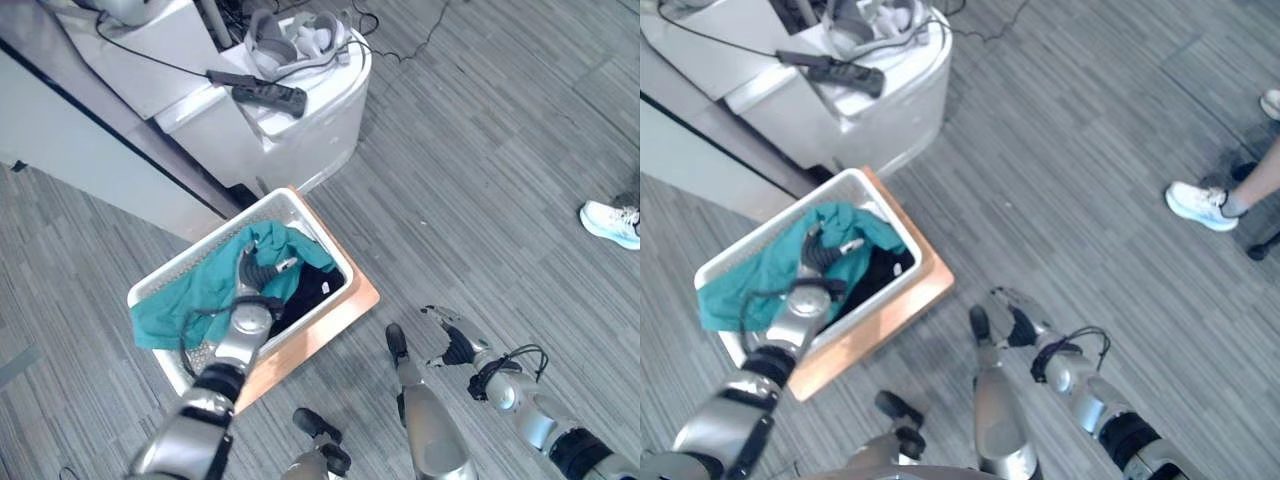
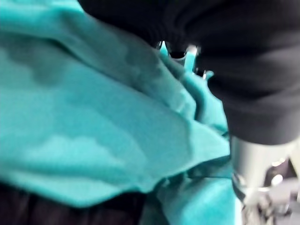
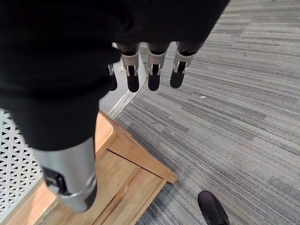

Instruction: Tidy up the quilt and then pick up the clothes from the bed and put them into the laundry hamper.

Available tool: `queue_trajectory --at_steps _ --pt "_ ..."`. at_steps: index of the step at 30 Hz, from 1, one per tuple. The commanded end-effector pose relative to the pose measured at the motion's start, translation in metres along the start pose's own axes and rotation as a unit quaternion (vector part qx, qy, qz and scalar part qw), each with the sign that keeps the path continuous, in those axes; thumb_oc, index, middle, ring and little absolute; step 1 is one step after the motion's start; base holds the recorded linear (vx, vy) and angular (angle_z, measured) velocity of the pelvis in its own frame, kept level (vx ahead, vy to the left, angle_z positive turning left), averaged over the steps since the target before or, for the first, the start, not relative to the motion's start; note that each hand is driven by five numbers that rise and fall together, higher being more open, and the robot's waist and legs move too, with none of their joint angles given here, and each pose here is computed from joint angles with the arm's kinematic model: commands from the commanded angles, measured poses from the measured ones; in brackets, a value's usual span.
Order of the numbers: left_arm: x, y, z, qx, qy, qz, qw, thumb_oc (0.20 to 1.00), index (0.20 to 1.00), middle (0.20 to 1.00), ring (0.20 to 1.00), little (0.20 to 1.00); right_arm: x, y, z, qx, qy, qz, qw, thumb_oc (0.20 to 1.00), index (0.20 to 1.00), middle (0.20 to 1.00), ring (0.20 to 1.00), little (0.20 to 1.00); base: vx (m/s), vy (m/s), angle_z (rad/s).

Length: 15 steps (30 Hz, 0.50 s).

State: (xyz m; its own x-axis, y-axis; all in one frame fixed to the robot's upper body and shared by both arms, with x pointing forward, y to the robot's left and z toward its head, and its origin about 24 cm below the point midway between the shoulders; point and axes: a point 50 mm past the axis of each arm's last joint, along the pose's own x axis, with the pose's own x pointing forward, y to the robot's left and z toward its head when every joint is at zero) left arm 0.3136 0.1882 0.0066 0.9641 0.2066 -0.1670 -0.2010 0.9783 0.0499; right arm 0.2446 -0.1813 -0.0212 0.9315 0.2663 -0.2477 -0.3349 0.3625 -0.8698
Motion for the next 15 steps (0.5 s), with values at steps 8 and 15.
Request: queue_trajectory --at_steps 8,15 --pt "-0.072 0.072 -0.066 -0.114 0.079 0.052 0.989 1.0 1.0 1.0 1.0 1.0 -0.021 0.025 -0.035 0.06 0.105 0.034 0.992 1.0 1.0 1.0 1.0 1.0 0.07 0.04 0.2" --pt "-0.112 0.103 -0.109 -0.123 0.172 0.121 0.97 1.0 1.0 1.0 1.0 1.0 -0.047 0.067 -0.066 0.122 0.234 0.081 0.961 1.0 1.0 1.0 1.0 1.0 -0.01 0.042 0.37"
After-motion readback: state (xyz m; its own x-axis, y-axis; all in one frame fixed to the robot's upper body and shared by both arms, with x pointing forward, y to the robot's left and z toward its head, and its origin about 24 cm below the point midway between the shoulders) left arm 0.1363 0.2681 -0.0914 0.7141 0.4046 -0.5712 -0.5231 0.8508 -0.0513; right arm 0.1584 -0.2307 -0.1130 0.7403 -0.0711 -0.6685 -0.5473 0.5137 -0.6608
